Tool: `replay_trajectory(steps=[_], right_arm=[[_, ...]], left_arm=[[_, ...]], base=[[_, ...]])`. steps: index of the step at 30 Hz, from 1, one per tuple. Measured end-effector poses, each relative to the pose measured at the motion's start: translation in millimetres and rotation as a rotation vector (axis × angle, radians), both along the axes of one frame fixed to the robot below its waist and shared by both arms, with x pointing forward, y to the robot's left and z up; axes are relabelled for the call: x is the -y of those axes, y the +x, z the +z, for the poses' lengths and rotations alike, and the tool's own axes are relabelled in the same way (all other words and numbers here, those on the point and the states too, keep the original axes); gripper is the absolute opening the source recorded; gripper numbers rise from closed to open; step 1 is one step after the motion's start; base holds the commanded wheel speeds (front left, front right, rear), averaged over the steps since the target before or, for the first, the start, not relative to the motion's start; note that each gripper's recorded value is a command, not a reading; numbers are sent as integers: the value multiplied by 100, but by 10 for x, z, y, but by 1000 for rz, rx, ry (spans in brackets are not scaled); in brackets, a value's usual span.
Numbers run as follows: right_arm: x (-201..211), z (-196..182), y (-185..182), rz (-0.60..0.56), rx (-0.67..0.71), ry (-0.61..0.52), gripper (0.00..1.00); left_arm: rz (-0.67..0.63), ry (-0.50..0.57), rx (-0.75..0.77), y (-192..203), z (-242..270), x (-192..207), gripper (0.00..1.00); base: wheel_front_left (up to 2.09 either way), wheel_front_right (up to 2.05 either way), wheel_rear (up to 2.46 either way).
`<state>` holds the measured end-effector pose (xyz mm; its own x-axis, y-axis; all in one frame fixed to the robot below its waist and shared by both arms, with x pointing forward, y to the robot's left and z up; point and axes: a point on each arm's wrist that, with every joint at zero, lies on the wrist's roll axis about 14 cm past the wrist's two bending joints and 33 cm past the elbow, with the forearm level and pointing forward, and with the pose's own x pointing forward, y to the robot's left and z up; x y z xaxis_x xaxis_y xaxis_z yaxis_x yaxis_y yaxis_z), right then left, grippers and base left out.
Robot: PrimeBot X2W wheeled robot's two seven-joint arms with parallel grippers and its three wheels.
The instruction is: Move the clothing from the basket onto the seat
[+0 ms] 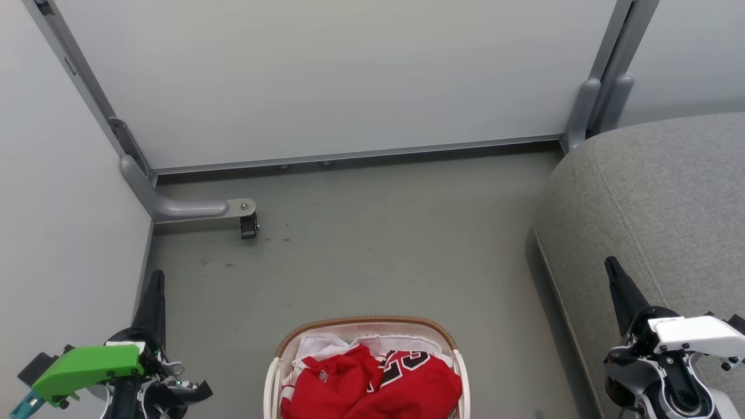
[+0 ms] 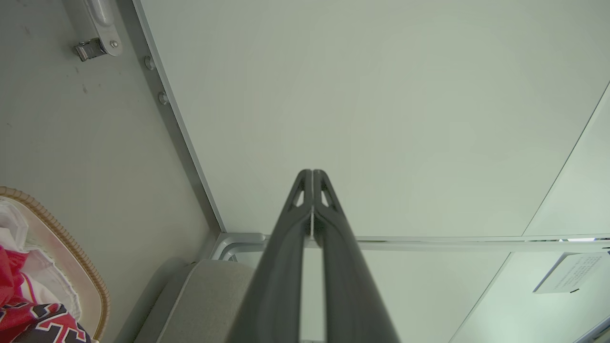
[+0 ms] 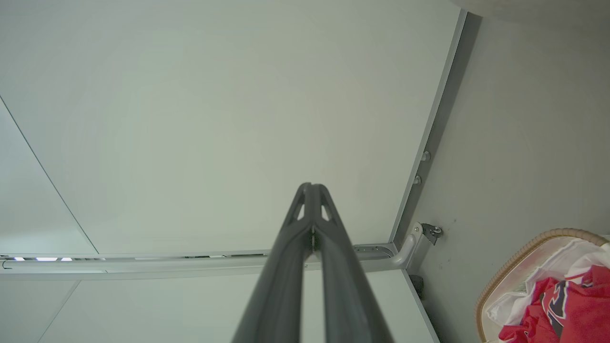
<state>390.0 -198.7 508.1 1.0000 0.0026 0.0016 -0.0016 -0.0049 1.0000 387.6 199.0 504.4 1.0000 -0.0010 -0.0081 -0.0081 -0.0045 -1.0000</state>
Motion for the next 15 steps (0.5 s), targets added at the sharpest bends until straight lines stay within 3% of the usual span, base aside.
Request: replay_trajectory(steps=[15], right_arm=[[0, 0, 0, 0, 0, 0, 0]], left_arm=[[0, 0, 0, 0, 0, 0, 0]], base=[[0, 0, 0]])
